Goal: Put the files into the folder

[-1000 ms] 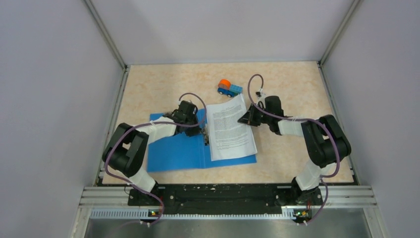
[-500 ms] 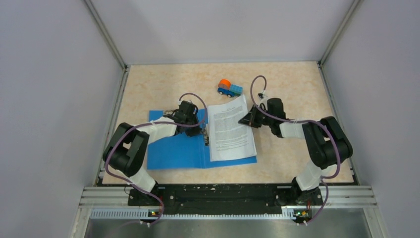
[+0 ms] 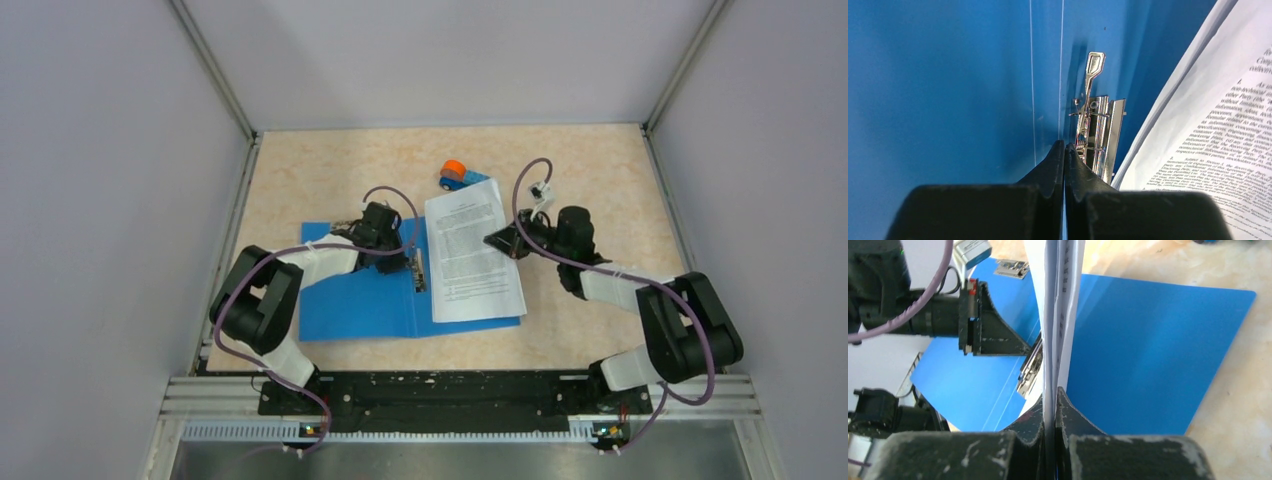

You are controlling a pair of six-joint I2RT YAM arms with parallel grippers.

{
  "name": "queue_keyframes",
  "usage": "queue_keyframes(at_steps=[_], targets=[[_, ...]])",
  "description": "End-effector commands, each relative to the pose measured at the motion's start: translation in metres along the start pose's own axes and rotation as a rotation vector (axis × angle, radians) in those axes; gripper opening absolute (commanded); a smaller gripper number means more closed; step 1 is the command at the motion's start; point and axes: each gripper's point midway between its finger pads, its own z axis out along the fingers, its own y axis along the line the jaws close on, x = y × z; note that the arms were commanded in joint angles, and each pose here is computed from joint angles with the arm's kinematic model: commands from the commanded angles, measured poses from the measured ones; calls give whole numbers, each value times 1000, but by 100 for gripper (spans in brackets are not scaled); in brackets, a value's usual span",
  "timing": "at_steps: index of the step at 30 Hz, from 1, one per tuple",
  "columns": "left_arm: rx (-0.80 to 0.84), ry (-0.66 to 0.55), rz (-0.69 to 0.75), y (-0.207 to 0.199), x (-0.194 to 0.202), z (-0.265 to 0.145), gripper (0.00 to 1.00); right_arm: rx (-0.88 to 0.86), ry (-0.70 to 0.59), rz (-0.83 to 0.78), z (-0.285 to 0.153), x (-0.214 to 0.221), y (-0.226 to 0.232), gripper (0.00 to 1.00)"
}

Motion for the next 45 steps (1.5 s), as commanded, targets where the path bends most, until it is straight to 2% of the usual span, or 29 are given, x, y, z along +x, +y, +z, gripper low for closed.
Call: queue_keyframes(at_steps=[1,8,13,19,23,36,45], targets=[[-36,-10,28,7,-2,8,0,-126,-122,-198,-11,-15,30,0],[-40,-9,36,9,0,10,0,-304,-214,-307,-27,-13,62,0],[-40,-8,39,10,0,11,0,-346,-250,-272,-28,-12,65,0],[-44,-4,43,11,1,11,0,-241,-254,-130,-11,-11,37,0],[-43,-2,42,11,2,12,0,-146,-205,-60,4,0,13,0],[-38,0,45,9,1,13,0,55,-102,-43,11,21,-28,0],[-38,1,47,9,1,12,0,78,-82,-43,7,29,-33,0]])
